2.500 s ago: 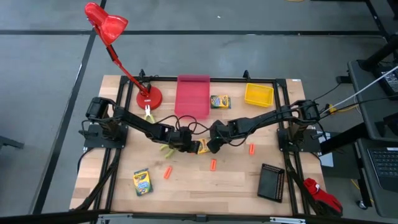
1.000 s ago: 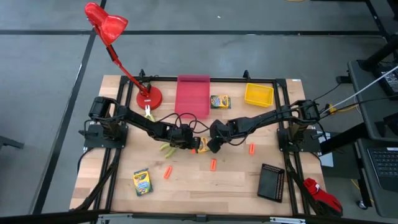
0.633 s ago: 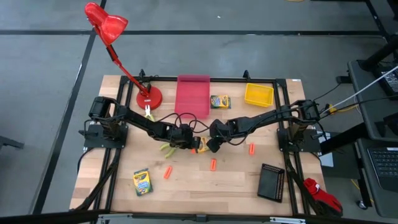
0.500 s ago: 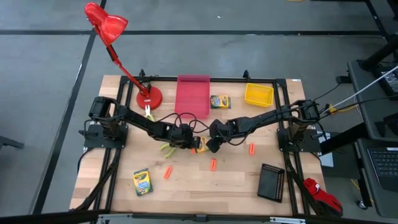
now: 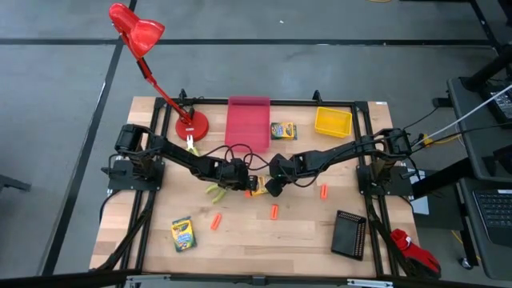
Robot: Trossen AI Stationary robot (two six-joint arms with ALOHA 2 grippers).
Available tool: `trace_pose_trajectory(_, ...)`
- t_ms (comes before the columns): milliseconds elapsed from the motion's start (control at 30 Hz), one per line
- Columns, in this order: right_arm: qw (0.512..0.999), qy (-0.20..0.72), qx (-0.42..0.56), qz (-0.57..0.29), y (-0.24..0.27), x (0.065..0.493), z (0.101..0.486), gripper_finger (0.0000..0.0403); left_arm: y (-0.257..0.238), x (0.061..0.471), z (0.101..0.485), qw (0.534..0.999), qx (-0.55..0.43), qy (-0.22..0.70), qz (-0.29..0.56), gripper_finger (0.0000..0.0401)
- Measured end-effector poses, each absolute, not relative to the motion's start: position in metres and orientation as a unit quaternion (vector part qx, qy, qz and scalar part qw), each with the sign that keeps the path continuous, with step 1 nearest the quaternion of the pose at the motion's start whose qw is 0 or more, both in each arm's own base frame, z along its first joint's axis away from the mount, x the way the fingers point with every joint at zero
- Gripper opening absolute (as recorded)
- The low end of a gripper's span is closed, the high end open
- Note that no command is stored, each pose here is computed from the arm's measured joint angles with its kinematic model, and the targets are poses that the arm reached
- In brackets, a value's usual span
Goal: Pick & Place School Supplies
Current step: Put the yellow crayon box into the red bin
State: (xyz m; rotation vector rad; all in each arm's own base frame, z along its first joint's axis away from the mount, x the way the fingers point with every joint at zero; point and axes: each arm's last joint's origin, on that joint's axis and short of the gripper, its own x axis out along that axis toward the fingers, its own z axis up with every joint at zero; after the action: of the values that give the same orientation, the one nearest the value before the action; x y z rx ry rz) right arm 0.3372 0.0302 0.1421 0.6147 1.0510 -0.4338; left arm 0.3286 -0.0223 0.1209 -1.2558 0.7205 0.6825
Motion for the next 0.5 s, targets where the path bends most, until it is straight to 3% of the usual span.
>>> trace_pose_trajectory(500, 0.823, 0.467, 0.269, -0.18, 0.03, 0.336, 0.162, 0.0022, -0.021, 0.312, 0.169, 0.759, -0.504, 0.258, 0.322, 0.0001)
